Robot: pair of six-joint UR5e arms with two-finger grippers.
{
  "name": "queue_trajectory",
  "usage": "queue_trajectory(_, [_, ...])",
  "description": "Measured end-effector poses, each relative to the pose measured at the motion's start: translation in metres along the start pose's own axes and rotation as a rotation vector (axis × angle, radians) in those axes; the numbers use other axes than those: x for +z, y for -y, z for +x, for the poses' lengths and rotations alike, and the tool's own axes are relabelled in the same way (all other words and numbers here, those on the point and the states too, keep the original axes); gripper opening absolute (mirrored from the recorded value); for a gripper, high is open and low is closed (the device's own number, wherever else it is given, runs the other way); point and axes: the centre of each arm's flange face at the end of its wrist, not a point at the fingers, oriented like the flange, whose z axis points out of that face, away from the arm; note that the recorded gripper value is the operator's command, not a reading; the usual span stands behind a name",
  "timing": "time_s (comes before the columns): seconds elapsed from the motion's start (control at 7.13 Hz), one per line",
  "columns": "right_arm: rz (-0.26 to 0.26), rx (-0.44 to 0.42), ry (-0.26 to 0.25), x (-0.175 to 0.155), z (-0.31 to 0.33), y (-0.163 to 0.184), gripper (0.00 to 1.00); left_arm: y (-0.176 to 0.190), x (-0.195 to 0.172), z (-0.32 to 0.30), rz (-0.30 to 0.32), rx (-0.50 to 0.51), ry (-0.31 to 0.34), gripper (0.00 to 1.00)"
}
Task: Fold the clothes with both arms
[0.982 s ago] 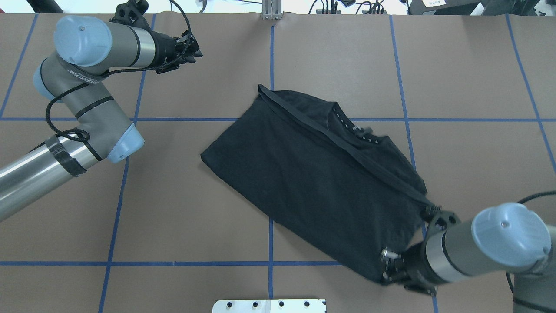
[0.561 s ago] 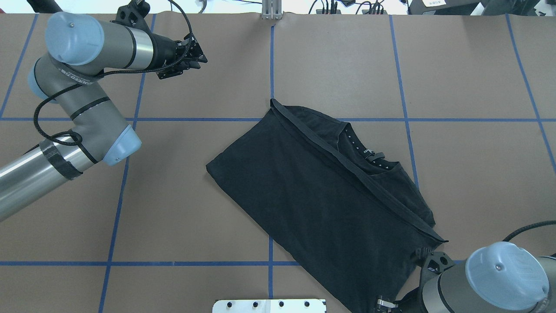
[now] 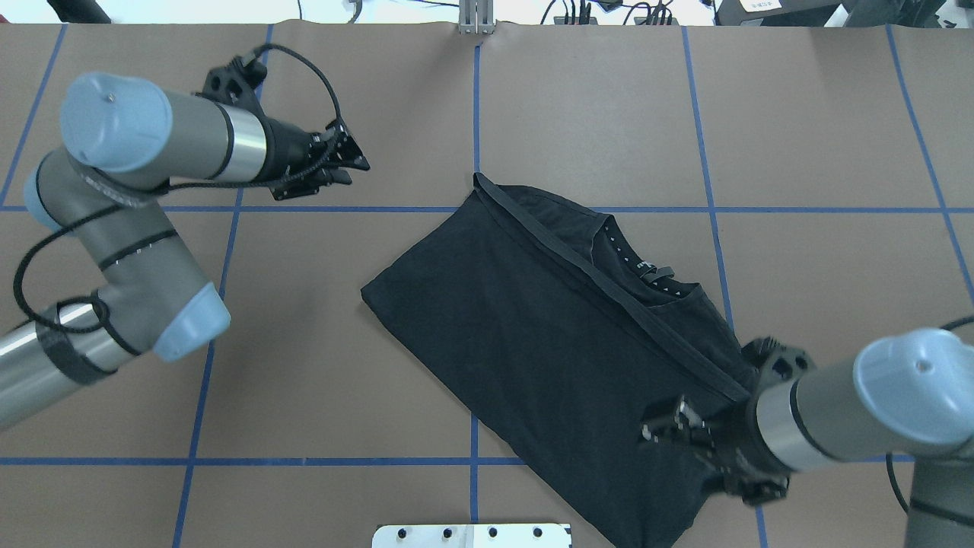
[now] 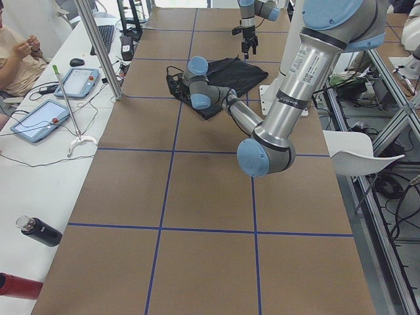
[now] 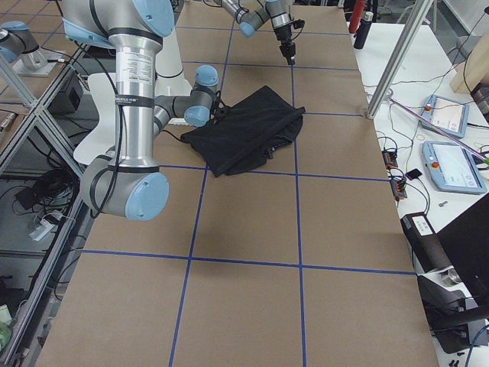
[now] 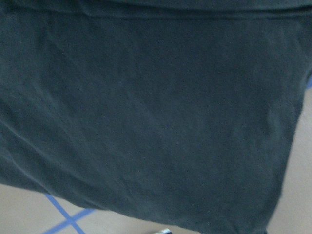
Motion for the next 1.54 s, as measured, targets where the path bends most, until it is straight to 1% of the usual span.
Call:
queue_trajectory(0.14, [0.048, 0.028, 0.057, -0.006, -0.030, 0.027, 1.00, -0.044, 0.022, -0.014, 0.033, 0.011, 0.090, 0.46])
queue_trajectory(0.28, [0.080, 0.044, 0.094, -0.010, -0.052, 0.046, 1.00, -0.075, 0.040, -0.028, 0.056, 0.030, 0.163, 0.46])
queue_trajectory(0.42, [0.096, 0.051, 0.115, -0.013, -0.065, 0.055, 1.00, -0.091, 0.051, -0.039, 0.065, 0.043, 0.207, 0.46])
queue_trajectory(0.56, [0.104, 0.053, 0.128, -0.014, -0.074, 0.059, 1.00, -0.098, 0.058, -0.046, 0.068, 0.049, 0.231, 0.46])
queue_trajectory(0.98, [0.118, 0.056, 0.148, -0.009, -0.096, 0.066, 1.00, -0.113, 0.074, -0.061, 0.060, 0.062, 0.273, 0.46])
queue_trajectory(1.26, [0.122, 0.057, 0.154, -0.010, -0.099, 0.068, 1.00, -0.115, 0.078, -0.065, 0.058, 0.064, 0.286, 0.46])
queue_trajectory(1.4, [0.123, 0.058, 0.156, -0.011, -0.100, 0.068, 1.00, -0.116, 0.079, -0.066, 0.057, 0.064, 0.287, 0.44])
queue_trajectory(1.54, [0.125, 0.059, 0.157, -0.013, -0.100, 0.070, 1.00, -0.119, 0.081, -0.067, 0.053, 0.067, 0.289, 0.39])
